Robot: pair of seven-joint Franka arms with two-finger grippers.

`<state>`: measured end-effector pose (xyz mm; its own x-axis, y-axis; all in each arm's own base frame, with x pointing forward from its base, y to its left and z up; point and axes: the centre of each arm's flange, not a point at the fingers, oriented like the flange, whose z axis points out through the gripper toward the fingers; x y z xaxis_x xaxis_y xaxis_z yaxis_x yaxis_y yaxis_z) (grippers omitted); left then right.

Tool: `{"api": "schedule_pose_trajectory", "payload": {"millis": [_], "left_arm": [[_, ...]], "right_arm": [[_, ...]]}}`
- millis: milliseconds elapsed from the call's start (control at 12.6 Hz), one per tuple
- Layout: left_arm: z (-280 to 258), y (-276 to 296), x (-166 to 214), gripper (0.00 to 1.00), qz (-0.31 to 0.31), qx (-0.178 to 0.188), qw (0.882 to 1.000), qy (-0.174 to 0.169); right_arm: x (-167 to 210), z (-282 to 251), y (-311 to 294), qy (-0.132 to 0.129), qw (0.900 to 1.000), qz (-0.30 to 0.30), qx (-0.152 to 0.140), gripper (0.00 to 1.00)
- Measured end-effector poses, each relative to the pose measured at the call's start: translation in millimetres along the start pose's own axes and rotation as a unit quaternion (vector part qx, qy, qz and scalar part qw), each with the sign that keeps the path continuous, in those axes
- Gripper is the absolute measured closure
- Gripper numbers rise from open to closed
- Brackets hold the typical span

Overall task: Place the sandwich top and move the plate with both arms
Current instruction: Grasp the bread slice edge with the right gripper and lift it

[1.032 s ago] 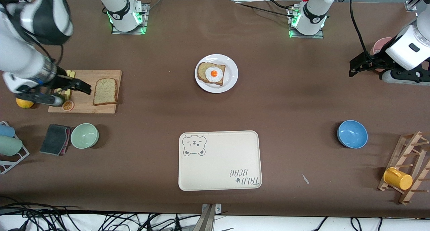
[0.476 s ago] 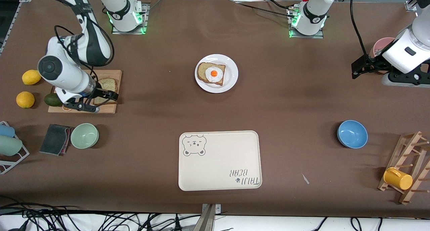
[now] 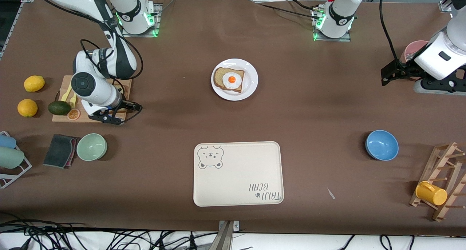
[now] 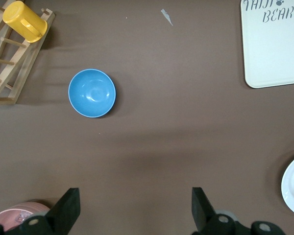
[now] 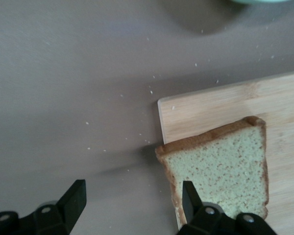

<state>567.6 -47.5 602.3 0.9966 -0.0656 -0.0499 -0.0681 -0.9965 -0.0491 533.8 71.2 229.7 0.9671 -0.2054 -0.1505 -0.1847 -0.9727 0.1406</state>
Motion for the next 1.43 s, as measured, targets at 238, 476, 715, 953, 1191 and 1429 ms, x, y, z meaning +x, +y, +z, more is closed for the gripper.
{"api": "schedule_pose_trajectory", "payload": {"millis": [238,476,715,953,1191,1429], "left_arm": [[6,-1,3,0.00,-0.001,0.000,1.000,-0.005],[6,0,3,0.00,0.000,0.000,1.000,-0.005],[5,1,3,0.00,0.001,0.000,1.000,-0.004],[5,1,3,0.00,0.001,0.000,1.000,-0.004],[7,2,4,0.00,0.001,0.000,1.000,-0.006],[8,2,5,0.00,0.001,0.000,1.000,-0.007]], "right_arm": [[1,24,4,-0.018,1.000,0.006,-0.014,0.17],[1,33,7,-0.025,0.999,0.007,-0.021,0.19],[1,44,6,-0.027,0.999,0.017,-0.036,0.22],[1,44,4,-0.020,0.998,0.013,-0.054,0.27],[1,44,6,-0.019,0.998,0.010,-0.061,0.46],[3,44,12,-0.021,0.998,0.015,-0.064,0.58]]}}
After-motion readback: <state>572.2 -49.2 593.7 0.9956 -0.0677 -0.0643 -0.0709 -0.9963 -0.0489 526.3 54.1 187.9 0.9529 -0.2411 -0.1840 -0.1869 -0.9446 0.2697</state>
